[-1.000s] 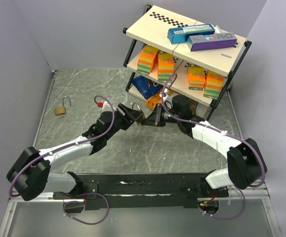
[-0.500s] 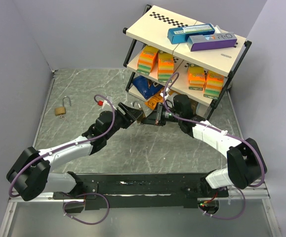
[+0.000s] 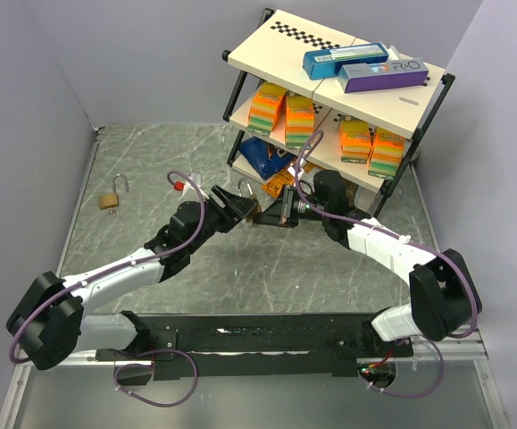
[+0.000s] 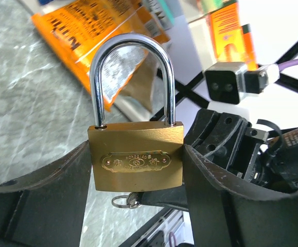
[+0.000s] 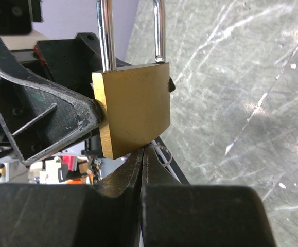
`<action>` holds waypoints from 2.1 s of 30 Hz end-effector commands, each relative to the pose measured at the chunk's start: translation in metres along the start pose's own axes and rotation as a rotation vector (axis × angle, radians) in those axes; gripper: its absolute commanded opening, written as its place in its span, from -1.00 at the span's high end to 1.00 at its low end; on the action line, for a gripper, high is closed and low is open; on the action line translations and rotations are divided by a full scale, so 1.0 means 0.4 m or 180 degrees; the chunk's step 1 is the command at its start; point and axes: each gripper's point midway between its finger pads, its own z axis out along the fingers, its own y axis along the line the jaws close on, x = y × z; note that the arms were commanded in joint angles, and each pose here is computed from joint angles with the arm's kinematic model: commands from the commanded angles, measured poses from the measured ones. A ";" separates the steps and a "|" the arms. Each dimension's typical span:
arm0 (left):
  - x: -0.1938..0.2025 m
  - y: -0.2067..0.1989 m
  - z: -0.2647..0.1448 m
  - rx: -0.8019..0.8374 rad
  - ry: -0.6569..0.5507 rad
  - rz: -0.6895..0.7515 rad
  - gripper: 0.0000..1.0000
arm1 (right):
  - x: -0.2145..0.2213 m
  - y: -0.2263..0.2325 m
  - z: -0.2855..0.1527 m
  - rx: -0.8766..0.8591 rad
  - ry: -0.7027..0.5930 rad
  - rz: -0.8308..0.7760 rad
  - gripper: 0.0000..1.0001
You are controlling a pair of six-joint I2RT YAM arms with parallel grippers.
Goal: Unlock with the key
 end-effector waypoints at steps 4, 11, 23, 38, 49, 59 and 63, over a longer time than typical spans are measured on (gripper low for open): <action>0.114 -0.231 -0.087 0.0536 0.0815 -0.0043 0.98 | -0.104 0.011 0.008 0.0123 -0.0486 -0.0654 1.00; 0.134 -0.089 -0.037 -0.0323 0.0863 -0.0057 0.98 | -0.018 -0.046 -0.001 0.0214 -0.0197 -0.0781 0.54; 0.083 0.018 0.012 -0.0637 0.0774 0.0222 0.98 | 0.059 -0.088 -0.039 0.0324 -0.0048 -0.0783 0.17; 0.121 0.070 -0.068 0.0029 0.1360 0.0903 0.98 | -0.009 0.026 -0.104 -0.0067 -0.0139 -0.1178 -0.07; 0.142 0.090 -0.128 0.0302 0.1835 0.1446 0.98 | -0.020 0.045 -0.028 -0.0053 0.0407 -0.1441 -0.37; 0.140 0.072 -0.143 0.0396 0.1830 0.1462 0.98 | 0.036 0.010 0.055 0.0169 0.0720 -0.1453 -0.38; 0.137 0.081 -0.148 0.0346 0.1816 0.1502 0.98 | 0.032 0.000 0.083 0.0333 0.0804 -0.1468 -0.36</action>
